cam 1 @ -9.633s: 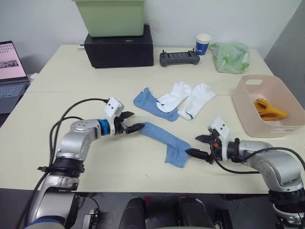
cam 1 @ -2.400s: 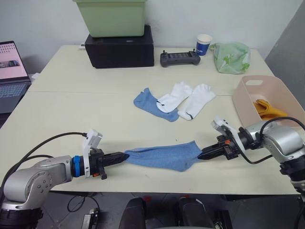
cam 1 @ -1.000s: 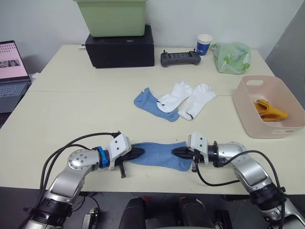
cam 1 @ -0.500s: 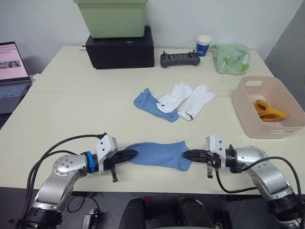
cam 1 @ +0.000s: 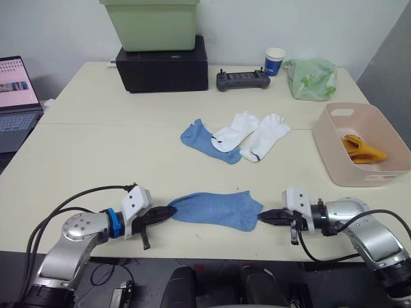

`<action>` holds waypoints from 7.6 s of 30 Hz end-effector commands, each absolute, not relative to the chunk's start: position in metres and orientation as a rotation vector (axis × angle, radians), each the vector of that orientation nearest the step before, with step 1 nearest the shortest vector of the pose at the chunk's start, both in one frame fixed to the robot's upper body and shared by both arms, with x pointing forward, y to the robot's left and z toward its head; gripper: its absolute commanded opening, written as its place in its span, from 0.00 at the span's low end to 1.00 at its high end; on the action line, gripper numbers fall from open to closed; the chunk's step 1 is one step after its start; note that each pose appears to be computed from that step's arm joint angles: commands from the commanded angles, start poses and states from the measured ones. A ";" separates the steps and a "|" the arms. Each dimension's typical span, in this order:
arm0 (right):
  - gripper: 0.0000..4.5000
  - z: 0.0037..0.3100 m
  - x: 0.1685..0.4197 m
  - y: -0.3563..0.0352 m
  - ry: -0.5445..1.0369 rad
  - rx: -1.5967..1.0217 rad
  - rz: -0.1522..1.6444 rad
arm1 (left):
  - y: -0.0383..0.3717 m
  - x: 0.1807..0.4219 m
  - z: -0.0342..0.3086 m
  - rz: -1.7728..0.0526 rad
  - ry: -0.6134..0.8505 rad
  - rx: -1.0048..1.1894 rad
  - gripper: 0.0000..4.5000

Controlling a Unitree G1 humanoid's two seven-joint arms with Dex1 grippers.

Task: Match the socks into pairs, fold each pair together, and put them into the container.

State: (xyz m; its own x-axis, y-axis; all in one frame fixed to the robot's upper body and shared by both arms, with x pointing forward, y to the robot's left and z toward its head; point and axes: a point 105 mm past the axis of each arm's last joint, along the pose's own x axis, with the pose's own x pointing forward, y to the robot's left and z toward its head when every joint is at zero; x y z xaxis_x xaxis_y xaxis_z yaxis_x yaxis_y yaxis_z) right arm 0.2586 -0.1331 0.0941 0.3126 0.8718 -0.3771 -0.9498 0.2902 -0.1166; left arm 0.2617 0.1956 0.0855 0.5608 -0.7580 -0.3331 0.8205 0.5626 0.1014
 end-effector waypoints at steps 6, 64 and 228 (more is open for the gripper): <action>0.45 0.119 0.303 -0.181 0.114 -0.389 0.793 | 0.255 0.290 0.123 -0.496 0.078 0.165 0.28; 1.00 0.154 0.333 -0.121 -0.019 -0.250 0.660 | 0.177 0.373 0.089 -0.592 0.170 0.135 0.01; 0.70 0.106 0.287 -0.009 0.045 -0.635 1.465 | 0.090 0.401 0.123 -0.997 0.334 0.147 0.99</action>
State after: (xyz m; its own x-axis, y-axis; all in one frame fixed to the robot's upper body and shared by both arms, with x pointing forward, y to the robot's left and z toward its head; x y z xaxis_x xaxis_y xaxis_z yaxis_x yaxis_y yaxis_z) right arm 0.2829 -0.0129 0.0982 0.1140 0.8995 -0.4218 -0.9515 -0.0233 -0.3067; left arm 0.3981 0.0910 0.1176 0.5006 -0.7954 -0.3416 0.8286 0.5545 -0.0770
